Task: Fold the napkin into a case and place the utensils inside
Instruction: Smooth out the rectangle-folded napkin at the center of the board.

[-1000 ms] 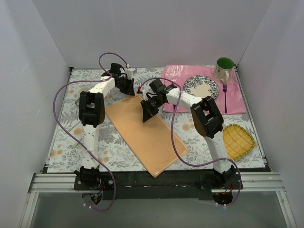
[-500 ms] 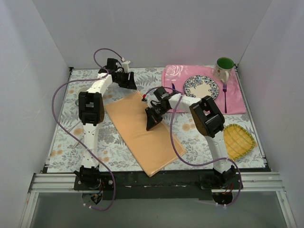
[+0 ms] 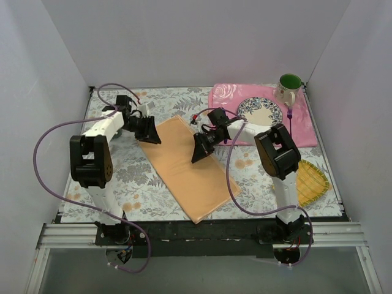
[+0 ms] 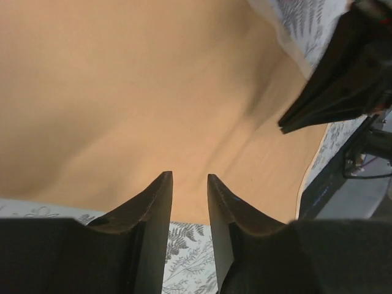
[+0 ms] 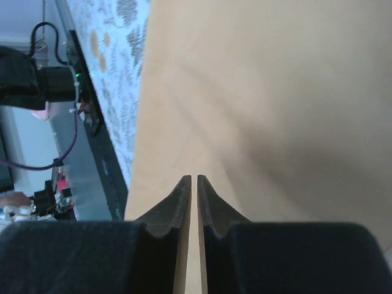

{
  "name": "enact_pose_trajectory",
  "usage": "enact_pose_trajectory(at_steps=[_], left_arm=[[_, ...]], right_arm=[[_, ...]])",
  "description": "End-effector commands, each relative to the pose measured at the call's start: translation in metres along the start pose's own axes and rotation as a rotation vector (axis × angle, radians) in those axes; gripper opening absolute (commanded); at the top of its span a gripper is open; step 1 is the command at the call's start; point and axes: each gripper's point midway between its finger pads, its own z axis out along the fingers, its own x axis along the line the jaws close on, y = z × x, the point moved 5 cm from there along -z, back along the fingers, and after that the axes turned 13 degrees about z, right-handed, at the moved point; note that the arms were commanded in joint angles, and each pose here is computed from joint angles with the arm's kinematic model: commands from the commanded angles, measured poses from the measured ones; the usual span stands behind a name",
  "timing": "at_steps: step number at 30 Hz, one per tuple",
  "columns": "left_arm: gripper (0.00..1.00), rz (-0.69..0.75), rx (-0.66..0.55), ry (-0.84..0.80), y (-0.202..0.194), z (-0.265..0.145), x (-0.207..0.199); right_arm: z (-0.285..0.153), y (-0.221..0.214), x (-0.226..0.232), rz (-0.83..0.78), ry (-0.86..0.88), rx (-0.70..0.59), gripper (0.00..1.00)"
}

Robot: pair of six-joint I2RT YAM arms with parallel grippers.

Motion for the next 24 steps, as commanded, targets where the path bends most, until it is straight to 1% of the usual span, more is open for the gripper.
enact_pose_trajectory(at_steps=[1, 5, 6, 7, 8, 9, 10, 12, 13, 14, 15, 16, 17, 18, 19, 20, 21, 22, 23, 24], left_arm=[[0.28, -0.062, 0.055, -0.007, -0.019, 0.025, 0.017], [0.24, -0.11, 0.095, 0.033, -0.018, 0.051, 0.047], [0.24, -0.113, 0.095, 0.039, -0.015, 0.055, 0.053], [0.23, -0.098, 0.082, 0.056, -0.003, 0.057, 0.058], [0.23, -0.096, 0.077, 0.064, 0.003, 0.06, 0.063], [0.22, -0.114, 0.105, 0.067, -0.002, 0.073, 0.073], [0.22, -0.078, 0.08, 0.08, 0.018, 0.076, 0.076], [0.22, -0.097, 0.115, 0.079, 0.017, 0.095, 0.086], [0.22, -0.087, 0.113, 0.072, 0.024, 0.102, 0.086], [0.22, -0.076, 0.081, 0.074, 0.04, 0.103, 0.088], [0.22, -0.087, 0.082, 0.069, 0.042, 0.111, 0.093], [0.22, -0.085, 0.069, 0.063, 0.049, 0.112, 0.094], [0.23, -0.06, 0.036, 0.059, 0.066, 0.105, 0.093], [0.24, -0.05, 0.021, 0.05, 0.071, 0.104, 0.092], [0.33, -0.024, -0.028, 0.004, 0.084, 0.093, 0.08], [0.37, 0.004, -0.074, -0.028, 0.091, 0.087, 0.074], [0.43, -0.003, -0.119, -0.061, 0.098, 0.078, 0.066], [0.51, 0.051, -0.191, -0.102, 0.115, 0.056, 0.046], [0.65, 0.083, -0.238, -0.131, 0.123, 0.047, 0.039], [0.8, 0.06, -0.248, -0.143, 0.123, 0.042, 0.034]], right_arm=[[-0.015, -0.015, 0.043, -0.088, 0.094, 0.01, 0.17], [-0.005, -0.029, 0.032, -0.072, 0.074, 0.054, 0.17], [-0.002, -0.03, 0.024, -0.061, 0.055, 0.054, 0.17], [0.001, -0.03, 0.018, -0.058, 0.043, 0.054, 0.17], [0.002, -0.027, 0.014, -0.063, 0.032, 0.05, 0.17], [0.004, -0.025, 0.001, -0.048, 0.003, 0.05, 0.17], [0.004, -0.023, -0.003, -0.044, -0.003, 0.049, 0.17], [0.001, -0.014, -0.018, -0.026, -0.042, 0.031, 0.17], [0.001, -0.012, -0.022, -0.025, -0.05, 0.03, 0.17], [-0.001, -0.01, -0.027, -0.009, -0.086, 0.029, 0.17], [-0.003, -0.004, -0.033, -0.032, -0.1, 0.018, 0.17], [-0.004, 0.0, -0.036, -0.043, -0.109, 0.017, 0.17], [-0.005, 0.002, -0.036, -0.047, -0.114, 0.017, 0.17], [-0.008, 0.007, -0.032, -0.056, -0.113, 0.012, 0.17], [-0.01, 0.009, -0.029, -0.069, -0.106, 0.006, 0.17], [-0.012, 0.011, -0.018, -0.078, -0.058, 0.003, 0.17], [-0.016, 0.015, -0.005, -0.122, -0.022, -0.031, 0.18], [-0.019, 0.018, 0.005, -0.136, 0.013, -0.054, 0.22], [-0.028, 0.018, 0.03, -0.13, 0.075, -0.083, 0.24], [-0.029, 0.018, 0.041, -0.131, 0.103, -0.104, 0.28]])
